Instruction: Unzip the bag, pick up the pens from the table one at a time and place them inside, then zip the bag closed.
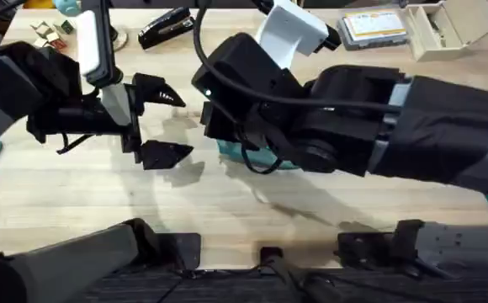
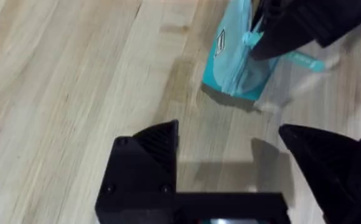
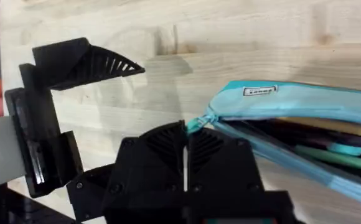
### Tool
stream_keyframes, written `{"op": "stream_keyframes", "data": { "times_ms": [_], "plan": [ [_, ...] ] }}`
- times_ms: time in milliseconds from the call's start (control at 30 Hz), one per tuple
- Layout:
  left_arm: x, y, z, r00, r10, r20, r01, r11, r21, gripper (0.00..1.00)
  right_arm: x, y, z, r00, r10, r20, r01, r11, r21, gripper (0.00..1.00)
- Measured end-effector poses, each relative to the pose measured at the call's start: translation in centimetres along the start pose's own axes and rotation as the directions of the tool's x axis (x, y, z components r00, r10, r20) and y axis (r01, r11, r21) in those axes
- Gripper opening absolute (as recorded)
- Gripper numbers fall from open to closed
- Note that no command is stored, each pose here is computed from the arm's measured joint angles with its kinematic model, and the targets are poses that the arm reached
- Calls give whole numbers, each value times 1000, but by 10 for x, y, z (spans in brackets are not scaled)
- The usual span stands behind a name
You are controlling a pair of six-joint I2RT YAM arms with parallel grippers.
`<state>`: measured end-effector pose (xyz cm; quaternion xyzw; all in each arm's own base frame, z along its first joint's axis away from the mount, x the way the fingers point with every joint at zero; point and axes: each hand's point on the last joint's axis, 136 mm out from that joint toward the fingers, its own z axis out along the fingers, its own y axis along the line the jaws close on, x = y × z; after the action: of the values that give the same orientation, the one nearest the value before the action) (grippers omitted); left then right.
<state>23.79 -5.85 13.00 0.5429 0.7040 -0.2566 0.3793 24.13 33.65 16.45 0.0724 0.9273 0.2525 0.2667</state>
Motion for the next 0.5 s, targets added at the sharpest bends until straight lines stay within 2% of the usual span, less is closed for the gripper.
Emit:
{"op": "stream_keyframes", "data": {
  "times_ms": [333,500],
  "plan": [
    [-17,-9,12,998,42,51,-45,998,54,993,0,0,0,1000,-1,-1,1,1000,0,31],
    [-20,-5,15,997,58,56,-61,997,46,993,0,0,0,1000,-3,-1,3,1000,-1,31]
  ]
}}
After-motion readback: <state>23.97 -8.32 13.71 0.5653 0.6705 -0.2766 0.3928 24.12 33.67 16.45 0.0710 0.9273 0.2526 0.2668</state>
